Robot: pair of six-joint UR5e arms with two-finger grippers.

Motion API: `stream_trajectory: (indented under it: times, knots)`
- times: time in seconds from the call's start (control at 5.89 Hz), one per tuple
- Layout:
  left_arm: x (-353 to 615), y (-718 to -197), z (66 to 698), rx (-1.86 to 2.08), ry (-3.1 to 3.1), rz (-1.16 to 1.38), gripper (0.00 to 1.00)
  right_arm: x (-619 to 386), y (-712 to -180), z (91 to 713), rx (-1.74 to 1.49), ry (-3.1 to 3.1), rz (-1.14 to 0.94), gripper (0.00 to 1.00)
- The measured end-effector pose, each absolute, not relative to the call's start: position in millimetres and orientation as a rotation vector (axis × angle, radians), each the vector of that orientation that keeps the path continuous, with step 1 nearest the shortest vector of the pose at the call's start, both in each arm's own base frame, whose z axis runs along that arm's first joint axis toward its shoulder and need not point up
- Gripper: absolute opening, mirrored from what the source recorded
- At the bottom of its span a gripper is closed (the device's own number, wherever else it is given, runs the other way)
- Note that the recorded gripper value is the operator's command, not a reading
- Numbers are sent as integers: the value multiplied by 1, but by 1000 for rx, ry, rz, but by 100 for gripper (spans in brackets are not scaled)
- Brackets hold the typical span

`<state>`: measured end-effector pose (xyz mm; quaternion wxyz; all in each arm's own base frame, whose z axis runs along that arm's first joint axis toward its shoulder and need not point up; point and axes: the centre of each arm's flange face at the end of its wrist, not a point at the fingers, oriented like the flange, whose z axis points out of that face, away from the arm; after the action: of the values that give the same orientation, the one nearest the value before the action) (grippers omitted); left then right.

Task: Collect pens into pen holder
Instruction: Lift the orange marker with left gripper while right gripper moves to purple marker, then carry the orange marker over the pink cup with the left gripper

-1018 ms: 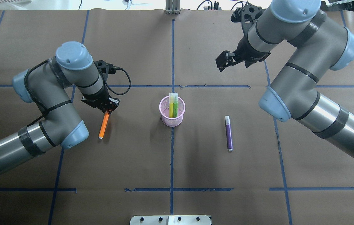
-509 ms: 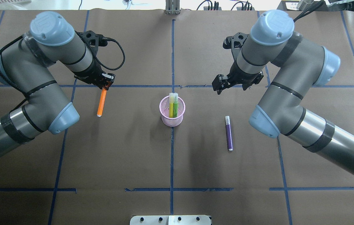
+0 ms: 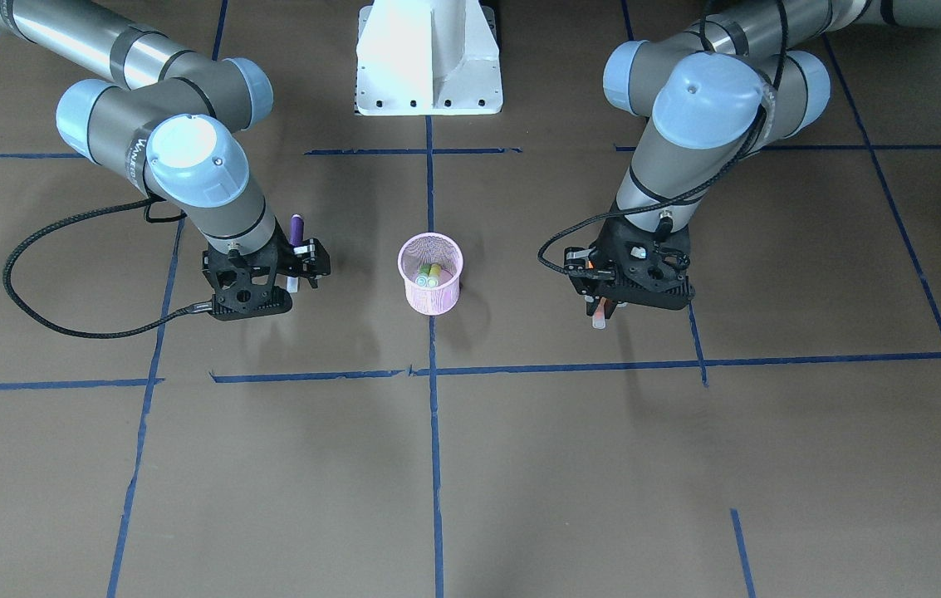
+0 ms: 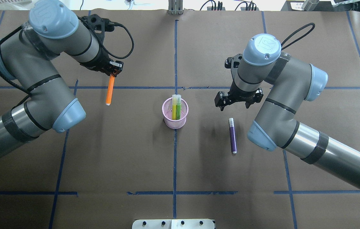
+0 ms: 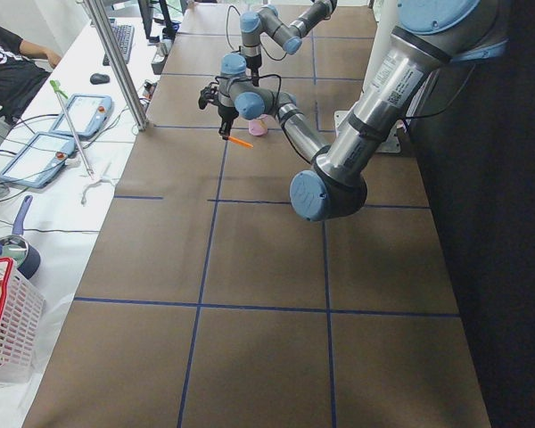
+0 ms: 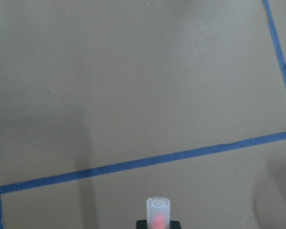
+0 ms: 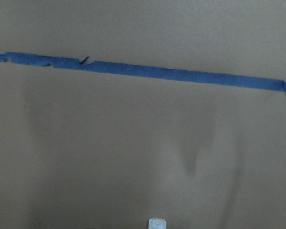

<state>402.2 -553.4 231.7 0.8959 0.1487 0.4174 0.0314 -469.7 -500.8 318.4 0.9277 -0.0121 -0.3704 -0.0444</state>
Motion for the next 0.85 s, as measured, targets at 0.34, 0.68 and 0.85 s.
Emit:
stream_trajectory:
  times: [0.34,0.68,0.85]
  knots:
    - [399,-560,195,356,885,-23,0,-479,-494,325,-66,-749,-39,100]
    - [397,-563,158,384,924,-118,0,-483,-489,331,-102,-742,6,100]
    - [395,-563,144,395,942,-146,0,-485,-485,338,-110,-741,9,100]
